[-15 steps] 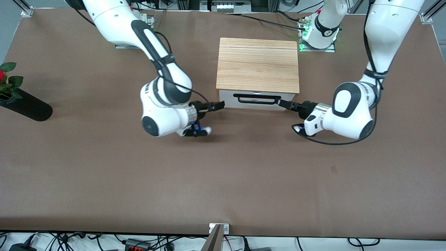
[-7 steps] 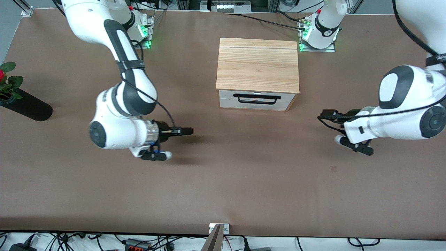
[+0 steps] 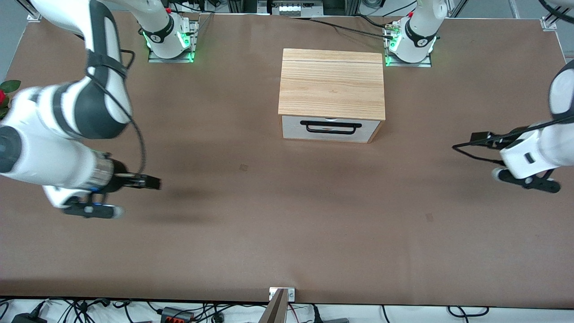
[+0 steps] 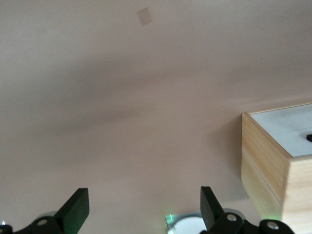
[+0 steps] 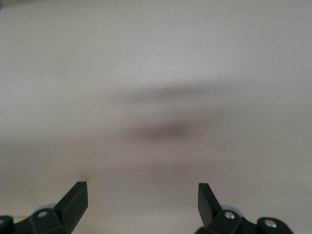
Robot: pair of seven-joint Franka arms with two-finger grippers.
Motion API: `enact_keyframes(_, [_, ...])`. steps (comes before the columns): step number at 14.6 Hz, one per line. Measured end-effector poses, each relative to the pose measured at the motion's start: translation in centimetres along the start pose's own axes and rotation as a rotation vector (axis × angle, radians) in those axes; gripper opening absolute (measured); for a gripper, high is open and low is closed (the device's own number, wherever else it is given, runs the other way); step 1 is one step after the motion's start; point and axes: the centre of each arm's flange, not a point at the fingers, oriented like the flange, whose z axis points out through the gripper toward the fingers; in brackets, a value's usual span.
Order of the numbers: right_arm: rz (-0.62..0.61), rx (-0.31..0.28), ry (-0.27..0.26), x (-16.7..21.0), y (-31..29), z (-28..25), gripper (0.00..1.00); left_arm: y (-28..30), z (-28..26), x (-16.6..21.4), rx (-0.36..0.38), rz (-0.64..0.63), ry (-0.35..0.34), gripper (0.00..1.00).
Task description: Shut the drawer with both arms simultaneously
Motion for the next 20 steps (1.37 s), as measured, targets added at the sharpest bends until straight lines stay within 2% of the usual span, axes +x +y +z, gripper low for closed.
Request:
enact_keyframes(4, [0.067,0.024,0.07,-0.4,5.4,-6.0,1.0,0.1,-2.2,-2.6,-0.021,-0.132,0.014,1.0])
enact_keyframes(5, [0.083,0.038,0.074,-0.6,6.9,-6.9,1.0,0.1,-2.4,-3.1,-0.03,-0.168,0.054,1.0])
enact_keyframes(7, [0.052,0.06,0.058,-1.5,9.0,-7.1,1.0,0.2,-2.8,-4.4,-0.028,-0.22,0.182,1.0])
enact_keyframes(9, [-0.02,0.043,0.033,-2.8,9.8,-6.6,1.0,0.5,-3.0,-6.0,-0.024,-0.233,0.318,1.0])
enact_keyframes(11, [-0.072,0.026,0.012,-4.4,9.7,-6.3,1.0,0.9,-2.5,-7.2,-0.033,-0.238,0.396,1.0])
enact_keyframes(13, [-0.093,0.005,0.013,-6.1,9.7,-6.5,1.0,1.3,-1.8,-8.1,-0.038,-0.236,0.403,1.0])
enact_keyframes(16, [-0.133,-0.091,0.021,-9.5,10.4,-7.3,1.0,2.5,-1.8,-9.2,-0.036,-0.223,0.375,1.0])
enact_keyframes(20, [-0.169,-0.115,0.033,-11.7,10.7,-8.6,1.0,3.3,-2.2,-9.2,-0.033,-0.204,0.378,1.0])
